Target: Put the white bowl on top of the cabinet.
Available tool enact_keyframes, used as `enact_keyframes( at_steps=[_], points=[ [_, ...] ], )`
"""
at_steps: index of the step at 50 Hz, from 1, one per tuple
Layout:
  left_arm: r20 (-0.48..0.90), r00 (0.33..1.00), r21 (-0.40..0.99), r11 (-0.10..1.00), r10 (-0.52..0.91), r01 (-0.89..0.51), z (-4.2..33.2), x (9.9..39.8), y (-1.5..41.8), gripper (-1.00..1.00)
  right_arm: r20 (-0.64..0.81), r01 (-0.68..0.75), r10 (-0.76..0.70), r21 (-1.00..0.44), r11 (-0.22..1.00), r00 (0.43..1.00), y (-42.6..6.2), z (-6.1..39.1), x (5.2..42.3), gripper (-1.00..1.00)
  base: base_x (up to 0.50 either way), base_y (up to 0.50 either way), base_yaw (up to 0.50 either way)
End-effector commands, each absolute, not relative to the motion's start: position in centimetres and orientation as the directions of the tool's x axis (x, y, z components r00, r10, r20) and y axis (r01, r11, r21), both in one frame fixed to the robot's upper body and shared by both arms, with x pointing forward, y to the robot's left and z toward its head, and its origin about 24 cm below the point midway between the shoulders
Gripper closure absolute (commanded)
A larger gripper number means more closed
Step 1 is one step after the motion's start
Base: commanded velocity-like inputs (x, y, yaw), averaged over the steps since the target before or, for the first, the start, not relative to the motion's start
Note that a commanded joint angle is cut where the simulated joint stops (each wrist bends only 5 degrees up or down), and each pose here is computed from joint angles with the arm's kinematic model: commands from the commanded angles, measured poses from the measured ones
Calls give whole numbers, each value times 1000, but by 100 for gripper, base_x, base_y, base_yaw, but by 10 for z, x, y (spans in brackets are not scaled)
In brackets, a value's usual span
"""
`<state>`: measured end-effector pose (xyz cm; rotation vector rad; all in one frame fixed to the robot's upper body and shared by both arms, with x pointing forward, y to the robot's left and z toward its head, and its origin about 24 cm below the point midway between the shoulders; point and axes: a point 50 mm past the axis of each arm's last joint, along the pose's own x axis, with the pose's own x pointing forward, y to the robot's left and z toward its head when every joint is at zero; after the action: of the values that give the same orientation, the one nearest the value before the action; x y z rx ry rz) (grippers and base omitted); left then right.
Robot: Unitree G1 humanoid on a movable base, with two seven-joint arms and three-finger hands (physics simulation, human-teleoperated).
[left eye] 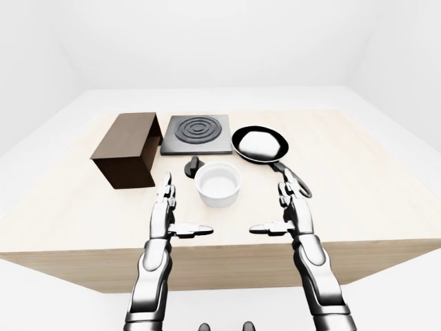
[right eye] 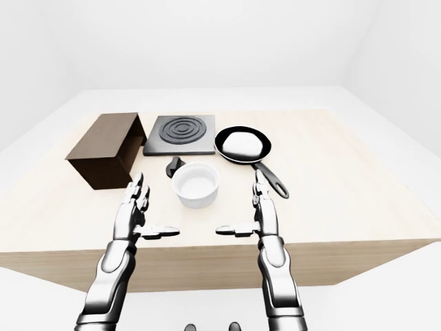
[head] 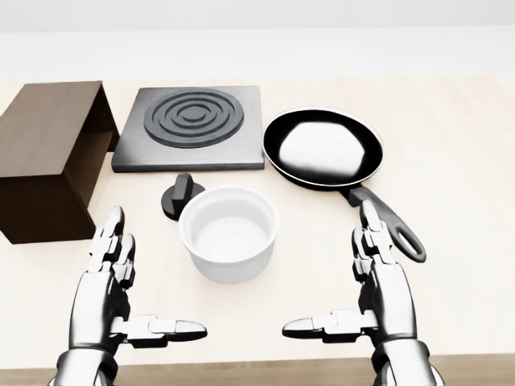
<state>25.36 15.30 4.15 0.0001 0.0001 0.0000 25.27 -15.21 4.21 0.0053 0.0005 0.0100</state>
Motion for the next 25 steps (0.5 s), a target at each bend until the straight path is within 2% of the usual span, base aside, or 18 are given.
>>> enact_keyframes(
  at_steps=[1,25],
  points=[
    [0,1000,1,1000,0,0,42,253,160,-100,-3,-31,31,15,999,1000,-157,45,250,-100,0,0,0],
    [-3,1000,9,1000,-7,7,41,252,158,-100,-10,-34,34,20,999,999,-157,46,250,-100,1,0,0]
  ],
)
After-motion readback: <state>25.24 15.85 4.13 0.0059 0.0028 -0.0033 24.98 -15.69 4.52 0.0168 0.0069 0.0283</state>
